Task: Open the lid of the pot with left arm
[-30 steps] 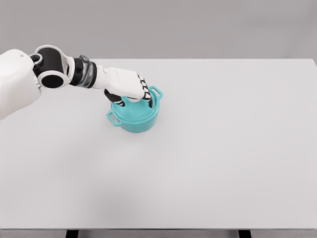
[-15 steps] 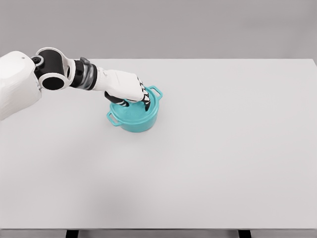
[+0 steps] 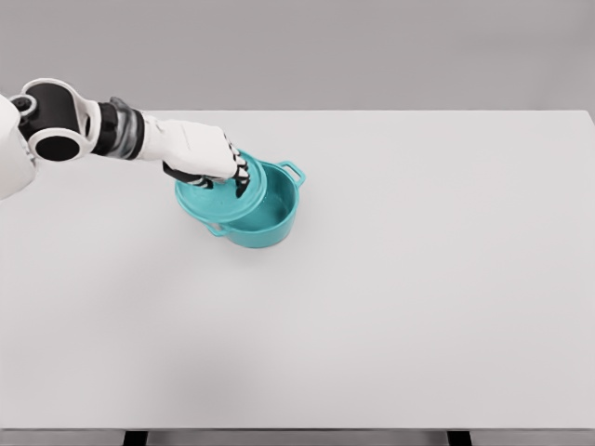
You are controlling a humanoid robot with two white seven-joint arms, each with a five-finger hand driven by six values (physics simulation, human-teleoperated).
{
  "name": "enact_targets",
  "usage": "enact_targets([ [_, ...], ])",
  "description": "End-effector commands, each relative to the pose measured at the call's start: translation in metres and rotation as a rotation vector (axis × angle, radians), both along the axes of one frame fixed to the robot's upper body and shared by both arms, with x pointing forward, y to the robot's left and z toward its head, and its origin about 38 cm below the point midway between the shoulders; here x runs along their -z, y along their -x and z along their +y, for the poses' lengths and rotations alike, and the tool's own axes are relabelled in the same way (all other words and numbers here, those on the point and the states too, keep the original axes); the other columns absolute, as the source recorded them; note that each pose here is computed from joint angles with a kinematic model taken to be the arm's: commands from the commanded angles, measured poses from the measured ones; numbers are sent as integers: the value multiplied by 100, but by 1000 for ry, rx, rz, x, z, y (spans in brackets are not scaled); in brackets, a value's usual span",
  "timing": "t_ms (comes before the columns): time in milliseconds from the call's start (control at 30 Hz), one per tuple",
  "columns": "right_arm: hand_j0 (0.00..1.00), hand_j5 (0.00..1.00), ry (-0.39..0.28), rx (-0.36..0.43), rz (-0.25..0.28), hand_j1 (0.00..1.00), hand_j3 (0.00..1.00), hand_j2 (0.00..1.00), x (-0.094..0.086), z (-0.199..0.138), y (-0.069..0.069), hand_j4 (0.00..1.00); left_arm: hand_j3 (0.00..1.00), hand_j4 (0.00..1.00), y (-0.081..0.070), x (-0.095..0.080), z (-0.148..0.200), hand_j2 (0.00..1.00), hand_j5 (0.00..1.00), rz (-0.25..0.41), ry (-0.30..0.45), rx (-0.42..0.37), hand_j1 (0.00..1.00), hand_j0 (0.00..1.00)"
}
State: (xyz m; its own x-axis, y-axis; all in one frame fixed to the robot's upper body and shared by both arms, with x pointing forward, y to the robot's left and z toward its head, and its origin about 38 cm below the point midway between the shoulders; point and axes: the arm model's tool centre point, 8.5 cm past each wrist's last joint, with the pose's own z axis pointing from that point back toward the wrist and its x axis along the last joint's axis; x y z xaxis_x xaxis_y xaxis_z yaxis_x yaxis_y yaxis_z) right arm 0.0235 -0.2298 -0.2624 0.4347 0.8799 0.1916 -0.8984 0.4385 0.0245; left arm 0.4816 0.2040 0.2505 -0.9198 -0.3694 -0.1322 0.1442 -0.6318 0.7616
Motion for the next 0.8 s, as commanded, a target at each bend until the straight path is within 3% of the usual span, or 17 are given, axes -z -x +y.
enact_targets([
  [0, 100, 100, 0, 0, 0, 100, 100, 100, 0, 0, 0, 100, 46, 46, -1, -7, 33, 46, 46, -13, -14, -62, 46, 46],
  [200, 100, 100, 0, 0, 0, 100, 100, 100, 0, 0, 0, 100, 46, 46, 5, -13, 96, 46, 46, -22, -70, -180, 46, 46],
  [367, 100, 100, 0, 0, 0, 100, 100, 100, 0, 0, 0, 100, 47, 47, 7, -8, 108, 47, 47, -21, -102, -201, 47, 47],
  [433, 100, 100, 0, 0, 0, 100, 100, 100, 0, 0, 0, 100, 60, 60, 8, -5, 108, 60, 60, -15, -100, -200, 60, 60],
  [500, 100, 100, 0, 1, 0, 100, 100, 100, 0, 0, 0, 100, 88, 88, 7, -5, 107, 88, 88, -14, -96, -200, 88, 88],
  [533, 100, 100, 0, 1, 0, 100, 100, 100, 0, 0, 0, 100, 94, 94, 7, -6, 107, 94, 94, -14, -93, -200, 94, 94],
  [600, 100, 100, 0, 0, 0, 100, 100, 100, 0, 0, 0, 100, 100, 100, 7, -4, 106, 100, 100, -10, -92, -198, 100, 100],
  [767, 100, 100, 0, 0, 0, 100, 100, 100, 0, 0, 0, 100, 100, 100, 8, -5, 108, 100, 100, -10, -89, -203, 100, 100],
])
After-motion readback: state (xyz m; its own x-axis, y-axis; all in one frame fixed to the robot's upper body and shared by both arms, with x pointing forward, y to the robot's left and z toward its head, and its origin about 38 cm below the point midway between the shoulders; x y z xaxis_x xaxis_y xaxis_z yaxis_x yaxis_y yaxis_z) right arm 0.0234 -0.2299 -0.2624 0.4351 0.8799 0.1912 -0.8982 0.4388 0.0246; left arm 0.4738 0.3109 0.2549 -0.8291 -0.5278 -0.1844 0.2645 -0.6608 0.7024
